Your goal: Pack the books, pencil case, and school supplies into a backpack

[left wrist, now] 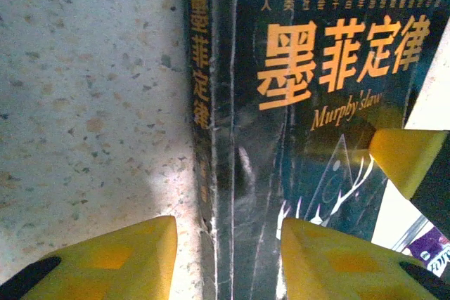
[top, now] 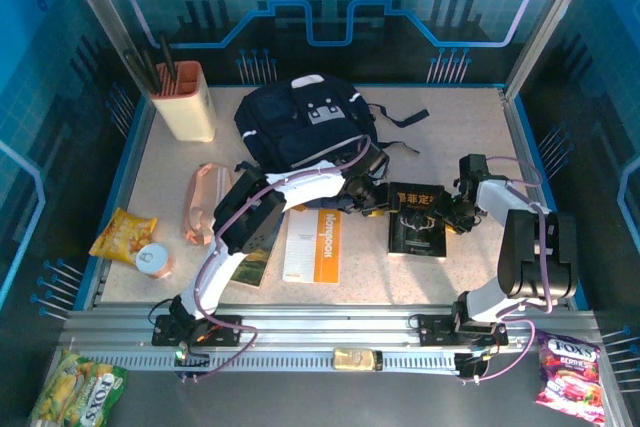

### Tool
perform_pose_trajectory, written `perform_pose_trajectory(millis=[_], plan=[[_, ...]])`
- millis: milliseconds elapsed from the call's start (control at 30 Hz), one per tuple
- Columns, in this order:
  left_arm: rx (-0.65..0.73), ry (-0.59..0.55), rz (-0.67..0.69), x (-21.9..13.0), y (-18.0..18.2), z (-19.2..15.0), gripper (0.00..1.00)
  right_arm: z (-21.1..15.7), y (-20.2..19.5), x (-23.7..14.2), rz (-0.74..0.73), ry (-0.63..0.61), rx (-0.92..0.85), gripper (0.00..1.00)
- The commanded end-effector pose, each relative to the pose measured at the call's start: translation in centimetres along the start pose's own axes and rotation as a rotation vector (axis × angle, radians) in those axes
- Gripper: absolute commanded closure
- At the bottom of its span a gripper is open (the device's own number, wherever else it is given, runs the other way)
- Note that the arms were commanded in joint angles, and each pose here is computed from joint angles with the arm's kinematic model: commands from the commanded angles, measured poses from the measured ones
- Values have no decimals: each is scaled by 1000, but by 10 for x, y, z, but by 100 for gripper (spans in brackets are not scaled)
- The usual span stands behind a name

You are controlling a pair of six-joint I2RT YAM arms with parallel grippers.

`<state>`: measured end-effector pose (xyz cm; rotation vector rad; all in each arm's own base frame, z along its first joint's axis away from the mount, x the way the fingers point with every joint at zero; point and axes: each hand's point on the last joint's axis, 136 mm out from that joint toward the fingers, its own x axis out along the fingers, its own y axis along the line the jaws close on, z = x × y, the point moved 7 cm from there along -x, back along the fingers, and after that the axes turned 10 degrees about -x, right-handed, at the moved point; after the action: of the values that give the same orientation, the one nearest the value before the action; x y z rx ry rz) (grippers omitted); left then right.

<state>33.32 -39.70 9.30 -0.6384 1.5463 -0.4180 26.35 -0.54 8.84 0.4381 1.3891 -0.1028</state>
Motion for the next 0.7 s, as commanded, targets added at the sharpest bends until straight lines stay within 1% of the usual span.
perform_pose_trajectory(millis=[0,133,300,400,667], plan=[[-30,19,4,7,-3,0,57,-3,1,6,3,41,-10,51],[-40,30,-9,12,-4,1,60,-4,1,9,5,58,-9,56],[-56,50,-14,17,-3,1,60,-3,5,12,45,75,-2,57],[-64,52,-7,20,-2,2,56,-2,6,13,54,79,3,57],[-60,70,-20,22,-6,4,49,-2,6,15,64,86,16,57]])
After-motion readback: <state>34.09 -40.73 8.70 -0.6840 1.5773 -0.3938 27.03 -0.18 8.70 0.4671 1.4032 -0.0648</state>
